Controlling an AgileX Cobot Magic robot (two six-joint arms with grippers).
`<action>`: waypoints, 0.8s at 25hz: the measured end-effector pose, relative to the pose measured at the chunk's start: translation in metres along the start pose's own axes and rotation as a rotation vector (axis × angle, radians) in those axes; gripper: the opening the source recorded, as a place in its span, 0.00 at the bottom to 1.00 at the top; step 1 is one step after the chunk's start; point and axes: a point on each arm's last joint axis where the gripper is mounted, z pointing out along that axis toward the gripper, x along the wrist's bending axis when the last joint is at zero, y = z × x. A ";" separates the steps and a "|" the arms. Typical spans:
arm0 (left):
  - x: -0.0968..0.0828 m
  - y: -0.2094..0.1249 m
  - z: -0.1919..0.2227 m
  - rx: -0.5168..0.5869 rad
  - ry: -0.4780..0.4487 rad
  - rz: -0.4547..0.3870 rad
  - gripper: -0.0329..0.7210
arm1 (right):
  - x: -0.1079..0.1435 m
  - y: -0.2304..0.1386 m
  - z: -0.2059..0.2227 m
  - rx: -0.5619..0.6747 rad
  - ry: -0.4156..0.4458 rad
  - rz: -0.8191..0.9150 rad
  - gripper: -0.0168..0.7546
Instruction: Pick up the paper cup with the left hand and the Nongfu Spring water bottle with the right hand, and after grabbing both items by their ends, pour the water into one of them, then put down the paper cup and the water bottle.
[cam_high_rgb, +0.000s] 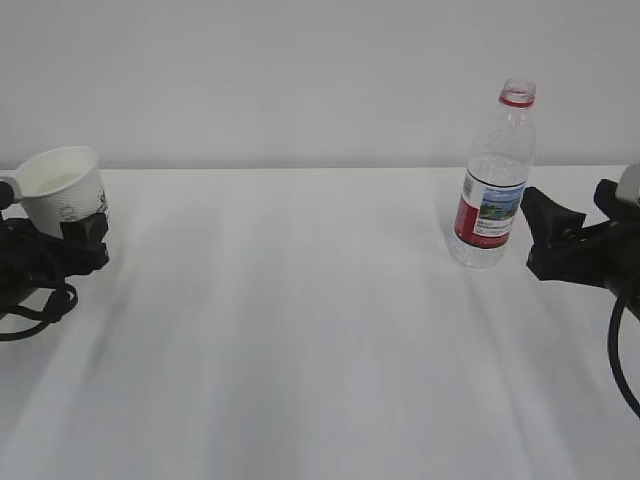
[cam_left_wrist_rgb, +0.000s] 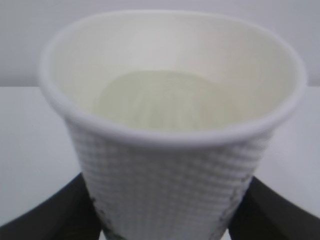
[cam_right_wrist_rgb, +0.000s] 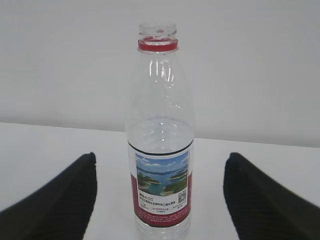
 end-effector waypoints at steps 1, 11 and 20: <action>0.000 0.000 0.002 -0.004 0.000 0.000 0.70 | 0.000 0.000 0.000 0.000 0.000 0.000 0.79; -0.001 0.000 0.035 -0.043 -0.001 -0.004 0.70 | 0.000 0.000 0.000 -0.002 0.000 0.000 0.79; 0.010 -0.001 0.061 -0.079 0.057 -0.040 0.70 | 0.000 0.000 0.000 -0.002 0.000 0.000 0.79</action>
